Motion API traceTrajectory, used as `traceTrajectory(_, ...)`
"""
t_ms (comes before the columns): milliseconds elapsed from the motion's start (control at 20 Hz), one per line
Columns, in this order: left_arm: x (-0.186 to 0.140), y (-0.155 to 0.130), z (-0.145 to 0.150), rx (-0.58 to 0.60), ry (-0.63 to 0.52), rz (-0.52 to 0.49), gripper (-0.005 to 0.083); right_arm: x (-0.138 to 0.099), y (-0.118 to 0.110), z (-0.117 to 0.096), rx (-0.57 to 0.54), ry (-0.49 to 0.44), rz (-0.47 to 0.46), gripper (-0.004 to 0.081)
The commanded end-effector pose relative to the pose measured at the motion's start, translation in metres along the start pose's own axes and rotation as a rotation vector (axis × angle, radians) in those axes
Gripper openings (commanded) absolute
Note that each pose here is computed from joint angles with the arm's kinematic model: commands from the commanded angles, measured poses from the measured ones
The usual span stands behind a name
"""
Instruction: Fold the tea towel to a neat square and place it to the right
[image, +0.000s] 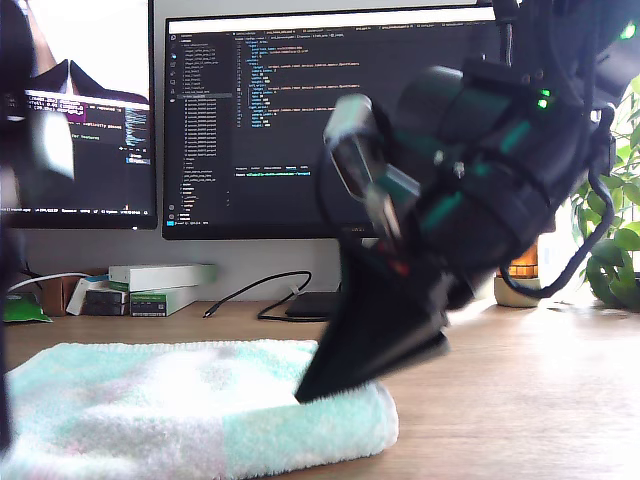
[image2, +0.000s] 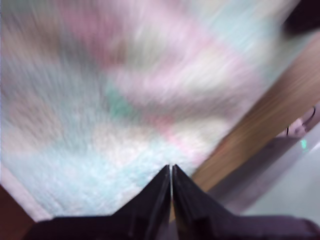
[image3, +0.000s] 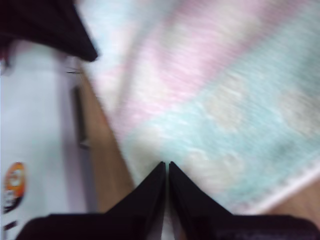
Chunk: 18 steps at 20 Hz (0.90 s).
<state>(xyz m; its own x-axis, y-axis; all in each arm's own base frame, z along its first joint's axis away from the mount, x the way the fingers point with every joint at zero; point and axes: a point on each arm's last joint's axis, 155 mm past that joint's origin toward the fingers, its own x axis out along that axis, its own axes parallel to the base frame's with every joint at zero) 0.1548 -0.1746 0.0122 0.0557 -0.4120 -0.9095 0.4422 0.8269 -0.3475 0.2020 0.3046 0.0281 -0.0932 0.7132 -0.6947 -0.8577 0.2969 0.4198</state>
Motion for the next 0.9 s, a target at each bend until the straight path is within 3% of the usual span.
traceTrajectory(0, 0.01, 0.007, -0.012, -0.022, 0.057, 0.015, -0.0021, 0.003, -0.003, -0.005, 0.005, 0.02, -0.018, -0.0011)
traceTrajectory(250, 0.018, 0.017, -0.017, -0.017, 0.111, 0.061, -0.0021, 0.004, -0.023, -0.019, 0.025, 0.077, -0.12, -0.0011)
traceTrajectory(650, 0.012, 0.024, -0.004, 0.023, 0.083, 0.103, -0.0021, 0.004, -0.045, -0.02, 0.069, 0.079, -0.229, -0.0011)
traceTrajectory(850, 0.01, 0.037, 0.009, -0.001, 0.028, 0.136, -0.0021, 0.016, -0.06, -0.036, 0.104, 0.122, -0.261, -0.0011)
